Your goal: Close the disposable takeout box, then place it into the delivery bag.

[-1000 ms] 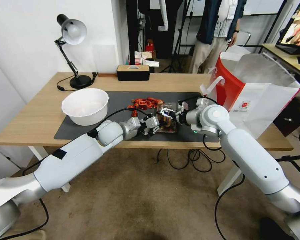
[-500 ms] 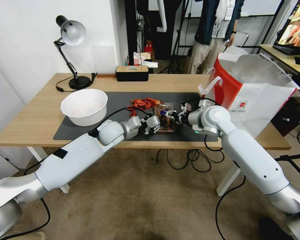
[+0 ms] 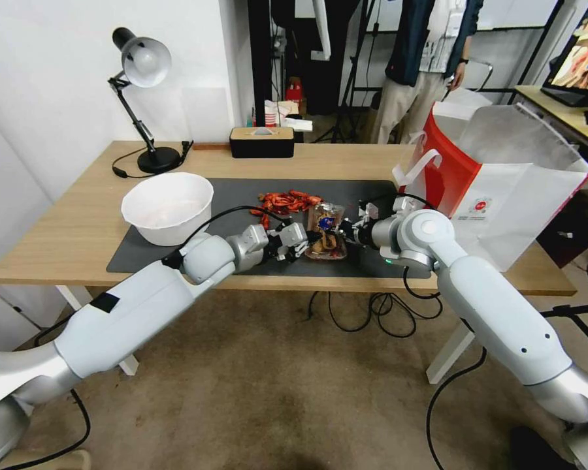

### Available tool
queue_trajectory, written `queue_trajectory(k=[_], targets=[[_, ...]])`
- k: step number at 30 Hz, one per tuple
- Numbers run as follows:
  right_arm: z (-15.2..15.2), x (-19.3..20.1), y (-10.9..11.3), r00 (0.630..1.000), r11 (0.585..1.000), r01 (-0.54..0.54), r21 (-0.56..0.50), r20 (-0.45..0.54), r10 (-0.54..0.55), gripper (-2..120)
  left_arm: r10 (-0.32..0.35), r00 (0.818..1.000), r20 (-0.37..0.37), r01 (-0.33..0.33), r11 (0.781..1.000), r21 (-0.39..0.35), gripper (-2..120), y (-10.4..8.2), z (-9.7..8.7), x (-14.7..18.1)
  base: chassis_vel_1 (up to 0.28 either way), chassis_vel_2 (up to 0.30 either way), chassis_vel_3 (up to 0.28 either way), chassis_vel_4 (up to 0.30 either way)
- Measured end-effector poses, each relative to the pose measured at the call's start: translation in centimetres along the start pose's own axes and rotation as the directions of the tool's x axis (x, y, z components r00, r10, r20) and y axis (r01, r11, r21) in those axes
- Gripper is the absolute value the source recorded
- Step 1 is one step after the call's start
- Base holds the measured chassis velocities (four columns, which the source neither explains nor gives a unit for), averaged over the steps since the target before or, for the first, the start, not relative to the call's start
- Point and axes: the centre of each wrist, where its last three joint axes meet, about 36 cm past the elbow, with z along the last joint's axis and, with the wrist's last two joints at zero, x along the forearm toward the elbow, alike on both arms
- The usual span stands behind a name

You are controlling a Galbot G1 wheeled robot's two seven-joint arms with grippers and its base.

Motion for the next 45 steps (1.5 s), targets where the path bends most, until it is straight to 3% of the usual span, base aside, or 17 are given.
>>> queue_trajectory(k=[5, 7, 9, 12, 15, 18, 21, 22, 29, 30, 33, 34, 37, 38, 41, 42, 45], targets=[[0.1, 0.4, 0.1, 1.0, 1.0, 0.011, 0.003, 0.009, -0.011, 1, -0.023, 1.0, 0.018, 0.023, 1.0, 0.007, 0, 0.3, -0.1, 2.1, 0.0, 0.0, 0.0, 0.0], [0.1, 1.1, 0.2, 0.999, 0.999, 0.033, 0.013, 0.024, -0.033, 1, -0.066, 0.997, 0.051, 0.064, 0.997, 0.033, 0, -0.3, 0.2, 5.6, 0.0, 0.0, 0.0, 0.0], [0.0, 1.3, 0.3, 0.999, 0.999, 0.04, 0.017, 0.029, -0.041, 1, -0.079, 0.995, 0.061, 0.076, 0.996, 0.05, 0, -0.7, 0.3, 6.6, 0.0, 0.0, 0.0, 0.0], [0.1, 2.0, 0.5, 0.997, 0.998, 0.06, 0.023, 0.039, -0.061, 1, -0.112, 0.99, 0.084, 0.104, 0.99, 0.098, 0, -2.0, 0.7, 9.0, 0.0, 0.0, 0.0, 0.0], [0.2, 3.1, 0.8, 0.992, 0.994, 0.109, 0.028, 0.067, -0.111, 1, -0.165, 0.979, 0.117, 0.141, 0.97, 0.196, 0, -4.9, 1.6, 11.4, 0.0, 0.0, 0.0, 0.0], [0.2, 3.4, 0.9, 0.99, 0.992, 0.121, 0.03, 0.075, -0.123, 1, -0.179, 0.976, 0.123, 0.15, 0.966, 0.213, 0, -5.7, 1.9, 11.8, 0.0, 0.0, 0.0, 0.0], [0.7, 4.3, 1.5, 0.984, 0.988, 0.15, 0.046, 0.09, -0.154, 1, -0.223, 0.966, 0.128, 0.179, 0.941, 0.288, 0, -8.9, 2.8, 13.3, 0.0, 0.0, 0.0, 0.0], [0.7, 4.3, 1.5, 0.984, 0.988, 0.15, 0.046, 0.09, -0.154, 1, -0.223, 0.966, 0.128, 0.179, 0.941, 0.288, 0, -8.9, 2.8, 13.3, 0.0, 0.0, 0.0, 0.0], [1.8, 5.8, 2.1, 0.96, 0.97, 0.202, 0.136, 0.167, -0.224, 1, -0.333, 0.935, 0.119, 0.264, 0.882, 0.391, 28, -11.4, 3.4, 16.8, 0.0, 0.0, 0.0, 0.0], [1.8, 5.8, 2.1, 0.96, 0.97, 0.202, 0.136, 0.167, -0.224, 1, -0.333, 0.935, 0.119, 0.264, 0.882, 0.391, 28, -11.4, 3.4, 16.8, 0.0, 0.0, 0.0, 0.0], [2.9, 6.4, 1.5, 0.916, 0.944, 0.245, 0.221, 0.266, -0.3, 1, -0.389, 0.914, 0.116, 0.306, 0.848, 0.433, 42, -12.9, 3.8, 17.9, 0.0, 0.0, 0.0, 0.0], [2.9, 6.4, 1.5, 0.916, 0.944, 0.245, 0.221, 0.266, -0.3, 1, -0.389, 0.914, 0.116, 0.306, 0.848, 0.433, 42, -12.9, 3.8, 17.9, 0.0, 0.0, 0.0, 0.0], [3.5, 7.6, 1.4, 0.817, 0.901, 0.31, 0.303, 0.4, -0.416, 1, -0.456, 0.881, 0.126, 0.349, 0.805, 0.479, 57, -14.8, 4.3, 18.9, 0.0, 0.0, 0.0, 0.0], [3.5, 7.6, 1.4, 0.817, 0.901, 0.31, 0.303, 0.4, -0.416, 1, -0.456, 0.881, 0.126, 0.349, 0.805, 0.479, 57, -14.8, 4.3, 18.9, 0.0, 0.0, 0.0, 0.0], [3.0, 9.7, 1.6, 0.698, 0.85, 0.346, 0.397, 0.497, -0.516, 1, -0.501, 0.858, 0.113, 0.377, 0.765, 0.522, 71, -16.8, 5.1, 19.6, 0.0, 0.0, 0.0, 0.0], [3.0, 9.7, 1.6, 0.698, 0.85, 0.346, 0.397, 0.497, -0.516, 1, -0.501, 0.858, 0.113, 0.377, 0.765, 0.522, 71, -16.8, 5.1, 19.6, 0.0, 0.0, 0.0, 0.0], [0.9, 12.8, 2.0, 0.595, 0.835, 0.268, 0.481, 0.599, -0.536, 1, -0.523, 0.848, 0.089, 0.402, 0.743, 0.535, 87, -18.6, 5.6, 20.2, 0.0, 0.0, 0.0, 0.0]])
